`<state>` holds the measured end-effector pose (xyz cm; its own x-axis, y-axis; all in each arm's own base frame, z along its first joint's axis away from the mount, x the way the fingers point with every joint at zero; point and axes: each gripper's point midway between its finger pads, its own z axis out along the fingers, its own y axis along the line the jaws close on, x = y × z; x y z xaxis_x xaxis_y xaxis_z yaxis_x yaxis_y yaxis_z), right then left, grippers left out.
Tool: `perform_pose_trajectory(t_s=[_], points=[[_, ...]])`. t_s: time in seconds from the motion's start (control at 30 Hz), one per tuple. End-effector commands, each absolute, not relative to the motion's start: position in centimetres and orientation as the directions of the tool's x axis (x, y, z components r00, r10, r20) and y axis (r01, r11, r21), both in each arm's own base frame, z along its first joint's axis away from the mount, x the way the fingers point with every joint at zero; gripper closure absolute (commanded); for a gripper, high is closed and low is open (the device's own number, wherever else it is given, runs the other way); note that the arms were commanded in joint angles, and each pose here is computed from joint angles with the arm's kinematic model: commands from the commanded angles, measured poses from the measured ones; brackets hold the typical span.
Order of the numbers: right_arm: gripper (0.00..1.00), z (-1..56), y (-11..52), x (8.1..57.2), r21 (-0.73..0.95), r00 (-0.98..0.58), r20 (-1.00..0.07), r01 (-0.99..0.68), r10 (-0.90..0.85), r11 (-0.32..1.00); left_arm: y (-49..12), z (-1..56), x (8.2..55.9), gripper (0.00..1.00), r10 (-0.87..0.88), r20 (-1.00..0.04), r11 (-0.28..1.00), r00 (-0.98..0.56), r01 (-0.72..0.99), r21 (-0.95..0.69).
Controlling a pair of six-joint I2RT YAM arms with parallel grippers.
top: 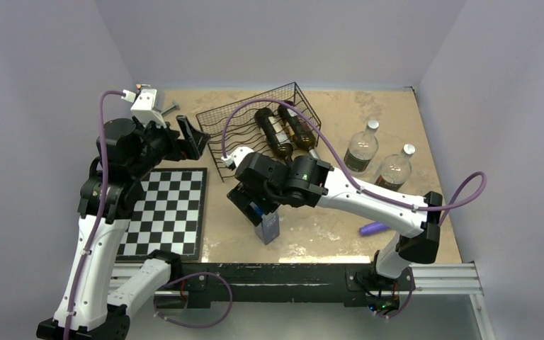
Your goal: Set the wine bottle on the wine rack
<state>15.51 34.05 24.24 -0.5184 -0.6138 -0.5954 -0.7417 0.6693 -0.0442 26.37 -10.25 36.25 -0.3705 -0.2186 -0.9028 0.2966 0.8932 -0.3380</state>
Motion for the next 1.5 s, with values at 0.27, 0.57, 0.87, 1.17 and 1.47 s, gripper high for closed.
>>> perform_pose_trajectory(t_s=[0.27,0.57,0.87,1.17,1.47], points=[[0.62,25.8,32.7,16.0,-0.059,-0.527,-0.654,-0.68,-0.543,0.731,-9.7,36.2,26.8,0.02,-0.184,-0.921,0.913,-0.344,0.288,-0.29],[1.0,29.1,30.0,17.1,-0.1,-0.471,-0.737,-0.633,-0.485,0.768,-11.3,37.5,26.3,0.02,-0.171,-0.93,0.871,-0.324,0.391,-0.297],[1.0,32.6,24.4,19.4,-0.108,-0.448,-0.812,-0.514,-0.373,0.851,-15.8,39.1,23.5,0.02,-0.117,-0.951,0.677,-0.287,0.677,-0.288],[1.0,34.8,23.5,20.6,0.098,-0.501,-0.835,-0.539,-0.225,0.837,-21.3,37.5,17.9,0.01,-0.058,-0.973,0.303,-0.225,0.924,-0.232],[1.0,36.2,24.1,20.4,0.198,-0.52,-0.836,-0.585,-0.177,0.786,-24.0,32.8,21.0,0.08,-0.004,-0.959,0.377,-0.283,0.888,-0.263]])
